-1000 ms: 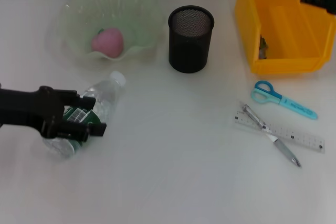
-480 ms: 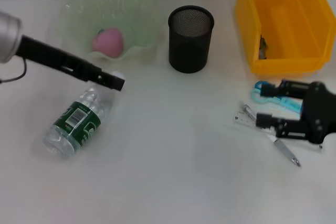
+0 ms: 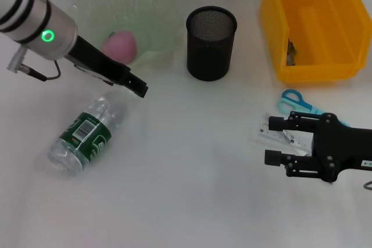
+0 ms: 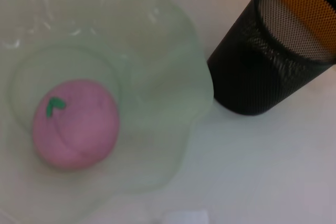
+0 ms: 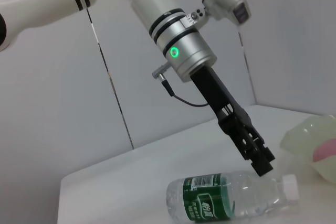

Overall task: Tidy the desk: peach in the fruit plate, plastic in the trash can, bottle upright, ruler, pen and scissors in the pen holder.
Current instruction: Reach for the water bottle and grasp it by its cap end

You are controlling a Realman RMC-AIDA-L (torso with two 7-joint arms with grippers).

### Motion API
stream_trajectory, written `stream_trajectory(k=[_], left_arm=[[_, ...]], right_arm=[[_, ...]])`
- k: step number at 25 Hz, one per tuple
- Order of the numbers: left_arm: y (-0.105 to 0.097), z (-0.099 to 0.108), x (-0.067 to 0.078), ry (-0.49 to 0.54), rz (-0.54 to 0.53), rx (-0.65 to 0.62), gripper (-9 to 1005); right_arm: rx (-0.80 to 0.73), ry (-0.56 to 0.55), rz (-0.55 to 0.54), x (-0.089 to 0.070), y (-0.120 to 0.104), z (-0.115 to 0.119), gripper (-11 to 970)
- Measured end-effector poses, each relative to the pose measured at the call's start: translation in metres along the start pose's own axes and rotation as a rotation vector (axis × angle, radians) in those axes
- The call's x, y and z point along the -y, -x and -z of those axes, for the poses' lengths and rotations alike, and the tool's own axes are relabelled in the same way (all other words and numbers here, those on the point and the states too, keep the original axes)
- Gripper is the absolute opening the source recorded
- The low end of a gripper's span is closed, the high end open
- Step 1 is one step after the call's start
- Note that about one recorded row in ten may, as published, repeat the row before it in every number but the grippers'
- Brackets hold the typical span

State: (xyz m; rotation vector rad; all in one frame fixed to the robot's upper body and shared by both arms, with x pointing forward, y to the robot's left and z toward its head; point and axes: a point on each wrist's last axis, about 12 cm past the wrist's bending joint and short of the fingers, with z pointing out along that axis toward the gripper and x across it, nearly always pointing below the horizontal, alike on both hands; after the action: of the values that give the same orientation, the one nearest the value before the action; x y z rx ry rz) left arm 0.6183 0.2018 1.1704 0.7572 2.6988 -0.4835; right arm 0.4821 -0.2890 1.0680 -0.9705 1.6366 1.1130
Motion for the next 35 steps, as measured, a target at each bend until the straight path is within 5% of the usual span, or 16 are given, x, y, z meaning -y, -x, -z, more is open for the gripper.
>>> stream_trajectory(k=[19, 35], left_arm=[[-0.007, -0.034, -0.009, 0.130, -0.011, -0.025, 805], [-0.001, -0.046, 0.000, 0.152, -0.070, -0.027, 803]], right_arm=[[0.018, 0.012, -0.040, -0.005, -0.009, -0.006, 716], [0.023, 0.021, -0.049, -0.006, -0.010, -0.009, 717]])
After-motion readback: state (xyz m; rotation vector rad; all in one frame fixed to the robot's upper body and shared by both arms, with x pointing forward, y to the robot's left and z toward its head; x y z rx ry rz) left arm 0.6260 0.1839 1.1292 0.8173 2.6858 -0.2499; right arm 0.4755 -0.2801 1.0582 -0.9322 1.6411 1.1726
